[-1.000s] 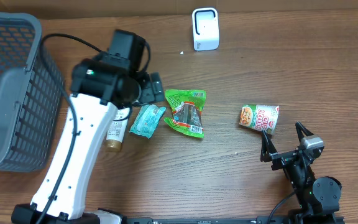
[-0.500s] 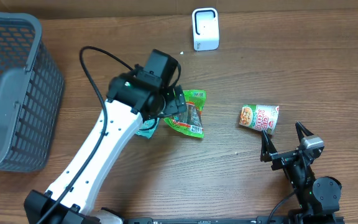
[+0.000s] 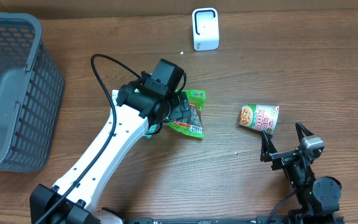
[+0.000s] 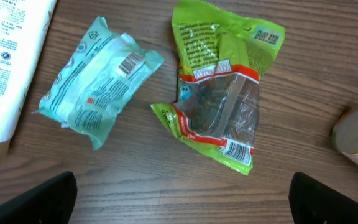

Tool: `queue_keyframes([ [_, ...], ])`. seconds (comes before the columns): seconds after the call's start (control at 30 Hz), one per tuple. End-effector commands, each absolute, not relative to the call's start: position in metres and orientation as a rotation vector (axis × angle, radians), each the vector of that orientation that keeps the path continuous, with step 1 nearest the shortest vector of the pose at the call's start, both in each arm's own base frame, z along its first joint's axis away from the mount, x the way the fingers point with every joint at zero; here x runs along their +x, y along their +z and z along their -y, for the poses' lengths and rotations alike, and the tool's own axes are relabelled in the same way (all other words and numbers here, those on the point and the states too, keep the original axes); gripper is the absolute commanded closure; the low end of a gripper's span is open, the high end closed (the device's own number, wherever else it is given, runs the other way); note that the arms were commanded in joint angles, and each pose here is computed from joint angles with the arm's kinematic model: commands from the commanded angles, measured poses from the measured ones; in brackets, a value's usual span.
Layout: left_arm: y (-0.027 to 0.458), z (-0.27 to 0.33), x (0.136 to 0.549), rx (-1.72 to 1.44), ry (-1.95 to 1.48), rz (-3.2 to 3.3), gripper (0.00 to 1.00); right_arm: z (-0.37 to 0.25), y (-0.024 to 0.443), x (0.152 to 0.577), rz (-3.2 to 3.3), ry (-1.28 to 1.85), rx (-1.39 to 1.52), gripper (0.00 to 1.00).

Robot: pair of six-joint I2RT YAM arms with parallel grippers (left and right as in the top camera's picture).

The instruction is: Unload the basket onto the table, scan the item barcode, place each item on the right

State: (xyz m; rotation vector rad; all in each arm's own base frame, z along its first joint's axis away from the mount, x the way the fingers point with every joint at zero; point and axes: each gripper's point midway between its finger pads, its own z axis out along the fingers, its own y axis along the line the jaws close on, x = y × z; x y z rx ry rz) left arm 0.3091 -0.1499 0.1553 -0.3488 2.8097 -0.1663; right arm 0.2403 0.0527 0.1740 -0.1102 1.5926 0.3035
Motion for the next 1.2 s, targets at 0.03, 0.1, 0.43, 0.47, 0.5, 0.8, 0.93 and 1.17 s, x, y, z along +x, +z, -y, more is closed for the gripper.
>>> queue_keyframes([
  [0.03, 0.155, 0.152, 0.311, -0.221, -0.146, -2.804, 0.0, -0.053, 0.172, 0.24, -1.588, 0.308, -0.104, 0.0],
  [0.1, 0.156, 0.152, 0.314, -0.159, -0.135, -2.795, 0.0, -0.053, 0.172, 0.24, -1.588, 0.308, -0.104, 0.0],
  [0.43, 0.178, 0.157, 0.328, 0.091, -0.121, -2.724, 0.0, -0.053, 0.172, 0.24, -1.588, 0.308, -0.104, 0.0],
  [0.47, 0.183, 0.158, 0.33, 0.119, -0.121, -2.71, 0.0, -0.053, 0.172, 0.24, -1.588, 0.308, -0.104, 0.0],
  [0.5, 0.19, 0.159, 0.332, 0.15, -0.119, -2.698, 0.0, -0.053, 0.172, 0.24, -1.588, 0.308, -0.104, 0.0],
  [0.8, 0.255, 0.125, 0.341, 0.202, -0.055, -2.637, 0.0, -0.053, 0.172, 0.24, -1.588, 0.308, -0.104, 0.0],
  [0.93, 0.272, 0.096, 0.34, 0.173, 0.021, -2.641, 0.0, -0.053, 0.172, 0.24, -1.588, 0.308, -0.104, 0.0],
  [1.17, 0.272, 0.054, 0.34, 0.094, 0.069, -2.684, 0.01, -0.053, 0.172, 0.24, -1.588, 0.308, -0.104, 0.0],
])
